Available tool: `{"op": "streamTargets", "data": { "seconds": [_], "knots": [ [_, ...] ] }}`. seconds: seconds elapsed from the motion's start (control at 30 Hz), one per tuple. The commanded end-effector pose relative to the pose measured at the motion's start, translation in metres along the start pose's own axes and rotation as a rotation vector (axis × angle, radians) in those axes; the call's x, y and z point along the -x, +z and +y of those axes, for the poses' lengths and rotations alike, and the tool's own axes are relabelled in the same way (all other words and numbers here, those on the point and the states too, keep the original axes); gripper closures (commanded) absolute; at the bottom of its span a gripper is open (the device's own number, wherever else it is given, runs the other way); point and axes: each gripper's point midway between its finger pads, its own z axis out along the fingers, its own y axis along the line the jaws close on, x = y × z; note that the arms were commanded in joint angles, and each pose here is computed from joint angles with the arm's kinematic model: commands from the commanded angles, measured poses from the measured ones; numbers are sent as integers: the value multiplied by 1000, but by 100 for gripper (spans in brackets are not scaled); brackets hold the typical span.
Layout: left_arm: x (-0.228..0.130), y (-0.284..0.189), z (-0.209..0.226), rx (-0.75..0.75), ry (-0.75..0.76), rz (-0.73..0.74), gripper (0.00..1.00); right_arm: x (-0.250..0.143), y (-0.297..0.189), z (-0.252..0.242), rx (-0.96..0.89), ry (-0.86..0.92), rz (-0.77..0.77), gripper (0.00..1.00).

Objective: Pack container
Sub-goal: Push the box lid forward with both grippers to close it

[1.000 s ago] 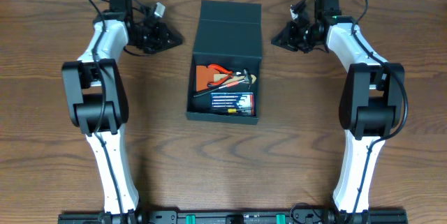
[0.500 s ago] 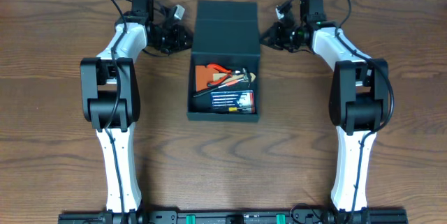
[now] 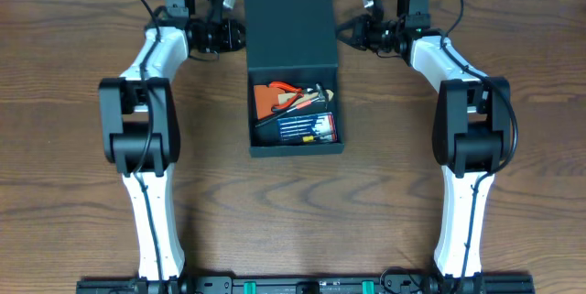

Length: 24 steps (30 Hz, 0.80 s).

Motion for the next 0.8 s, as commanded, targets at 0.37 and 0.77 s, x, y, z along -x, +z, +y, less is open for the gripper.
{"op": "streamTargets", "data": {
  "seconds": [0.37,0.77],
  "knots": [
    [-10,-127,-125,178,138,71,94,2,-93,138,-461,-348,-80,99],
    [-90,-209,-172,498,137,266,94,-61,-224,241,-724,-513,-160,99]
  ]
}}
